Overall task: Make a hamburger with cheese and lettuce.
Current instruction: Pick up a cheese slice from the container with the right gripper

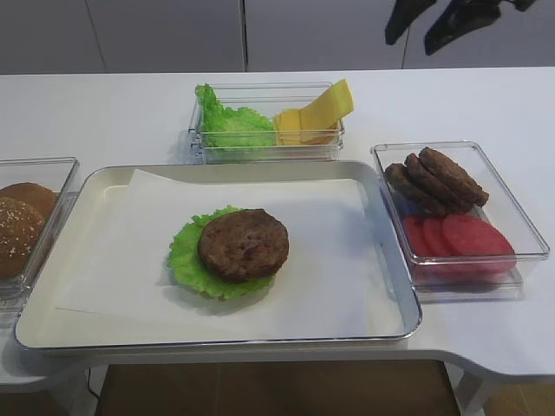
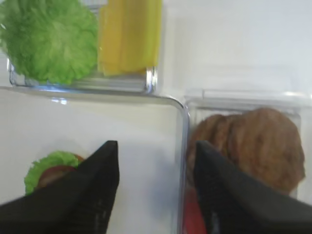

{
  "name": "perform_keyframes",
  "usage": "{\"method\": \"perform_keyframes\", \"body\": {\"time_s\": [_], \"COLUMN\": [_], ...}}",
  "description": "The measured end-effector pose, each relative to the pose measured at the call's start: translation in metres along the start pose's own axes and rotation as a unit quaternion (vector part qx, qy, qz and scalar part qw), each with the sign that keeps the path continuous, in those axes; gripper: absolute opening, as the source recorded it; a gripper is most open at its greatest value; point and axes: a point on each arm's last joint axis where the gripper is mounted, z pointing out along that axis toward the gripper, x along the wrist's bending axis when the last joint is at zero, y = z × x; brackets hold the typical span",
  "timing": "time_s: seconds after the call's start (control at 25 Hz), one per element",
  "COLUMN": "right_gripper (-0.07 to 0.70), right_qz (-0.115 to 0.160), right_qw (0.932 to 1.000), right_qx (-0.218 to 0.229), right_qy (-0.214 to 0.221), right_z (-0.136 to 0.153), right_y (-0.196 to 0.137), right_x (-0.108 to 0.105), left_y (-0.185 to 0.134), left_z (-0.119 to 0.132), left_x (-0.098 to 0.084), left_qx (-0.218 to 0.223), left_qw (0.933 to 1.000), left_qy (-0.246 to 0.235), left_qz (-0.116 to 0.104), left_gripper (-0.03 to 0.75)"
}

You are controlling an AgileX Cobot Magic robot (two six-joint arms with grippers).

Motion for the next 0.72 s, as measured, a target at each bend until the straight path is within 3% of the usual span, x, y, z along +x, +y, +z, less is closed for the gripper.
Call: {"method": "perform_keyframes", "body": {"time_s": [0.24,0.72], "right_gripper": [0.392,0.391], "right_qz": [-0.007,-0.008], "right_qw": [0.9997,0.9995], "right_qx": [0.000,0.020], "right_qy": [0.025,0.025], "right_z": [0.045,0.115], "right_y": [0.040,0.068], "right_x": [0.001,-0.016], "left_y": [0.000,0.000], "left_z": [0.000,0.000], "left_x": [0.000,0.000], "left_qx": [0.000,0.000], "left_qw": [1.0000,1.0000], "left_qy": [0.000,0.000], "left_qz": [0.000,0.000], "left_gripper": [0.352,0.352]}}
